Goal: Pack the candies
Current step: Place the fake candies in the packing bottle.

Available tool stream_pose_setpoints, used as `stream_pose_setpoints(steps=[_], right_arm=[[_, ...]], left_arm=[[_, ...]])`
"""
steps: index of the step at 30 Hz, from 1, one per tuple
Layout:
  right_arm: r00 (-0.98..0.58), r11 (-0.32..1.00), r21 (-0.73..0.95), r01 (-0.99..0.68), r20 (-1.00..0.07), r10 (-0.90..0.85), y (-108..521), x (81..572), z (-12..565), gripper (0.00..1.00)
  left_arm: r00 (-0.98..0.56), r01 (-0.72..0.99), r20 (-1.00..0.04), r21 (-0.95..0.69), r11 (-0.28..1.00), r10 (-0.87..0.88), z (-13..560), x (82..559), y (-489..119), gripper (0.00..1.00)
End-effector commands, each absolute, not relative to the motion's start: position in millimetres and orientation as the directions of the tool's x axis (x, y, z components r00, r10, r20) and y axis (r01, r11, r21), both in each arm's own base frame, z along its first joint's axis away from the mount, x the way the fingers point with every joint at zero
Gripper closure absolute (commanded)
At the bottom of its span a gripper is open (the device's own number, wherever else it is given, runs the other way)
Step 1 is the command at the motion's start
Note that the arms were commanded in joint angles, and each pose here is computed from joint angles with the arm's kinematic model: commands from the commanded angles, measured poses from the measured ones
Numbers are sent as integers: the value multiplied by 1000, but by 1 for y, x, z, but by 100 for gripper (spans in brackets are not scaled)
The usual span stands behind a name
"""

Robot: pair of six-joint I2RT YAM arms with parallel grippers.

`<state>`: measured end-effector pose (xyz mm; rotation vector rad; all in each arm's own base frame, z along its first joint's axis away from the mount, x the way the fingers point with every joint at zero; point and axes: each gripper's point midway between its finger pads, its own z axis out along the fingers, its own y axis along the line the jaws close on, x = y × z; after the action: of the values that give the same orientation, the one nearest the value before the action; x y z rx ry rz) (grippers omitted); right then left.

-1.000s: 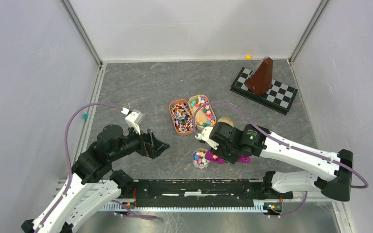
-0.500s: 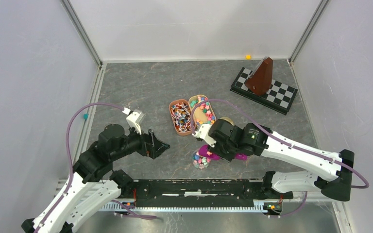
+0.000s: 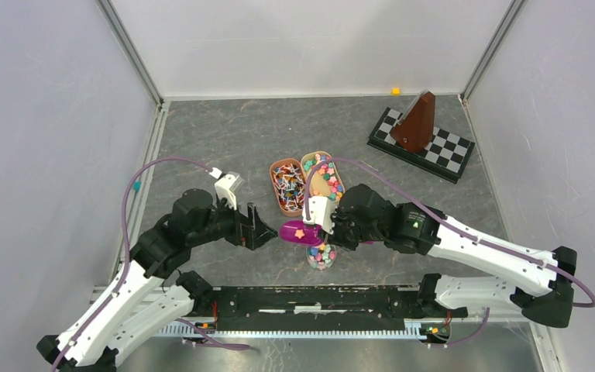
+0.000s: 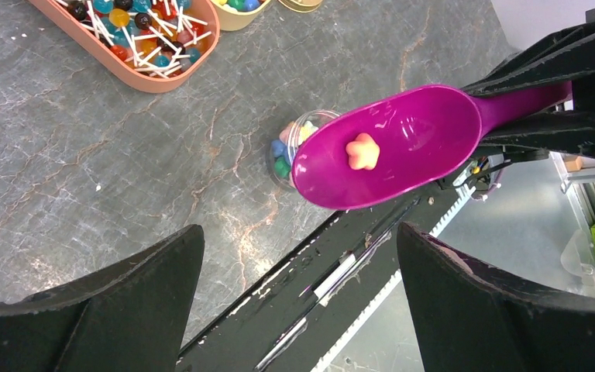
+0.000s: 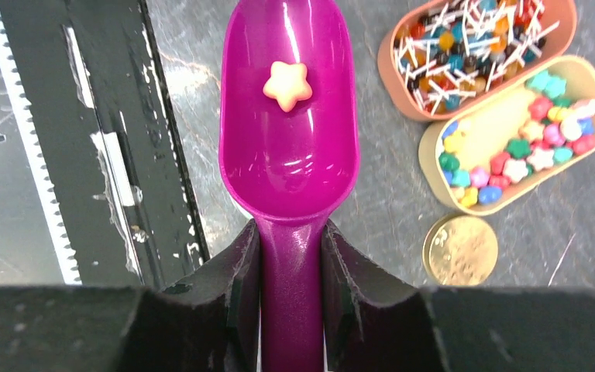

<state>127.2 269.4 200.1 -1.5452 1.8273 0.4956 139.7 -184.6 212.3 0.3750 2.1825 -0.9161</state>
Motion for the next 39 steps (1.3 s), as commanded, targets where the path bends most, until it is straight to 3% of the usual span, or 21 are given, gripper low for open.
stream_pose_setpoints(steps=[1, 11, 26, 33, 39], right_arm=[[83, 147, -202, -968, -815, -574, 295, 128, 232, 100], [183, 82, -239, -967, -886, -426, 304, 114, 259, 100], [239, 91, -272, -958, -932, -273, 298, 104, 295, 100], [162, 133, -232, -964, -902, -401, 287, 111, 271, 100], [5, 215, -162, -963, -810, -586, 260, 116, 234, 100]], left_arm=[[-677, 534, -736, -511, 673, -21, 224, 144, -193, 0], [-699, 520, -715, -512, 684, -3, 213, 146, -195, 0], [-702, 520, -713, -513, 683, -1, 210, 146, -196, 0], [-693, 528, -721, -513, 677, -6, 215, 145, -196, 0], [-664, 533, -747, -501, 682, -30, 223, 147, -191, 0]])
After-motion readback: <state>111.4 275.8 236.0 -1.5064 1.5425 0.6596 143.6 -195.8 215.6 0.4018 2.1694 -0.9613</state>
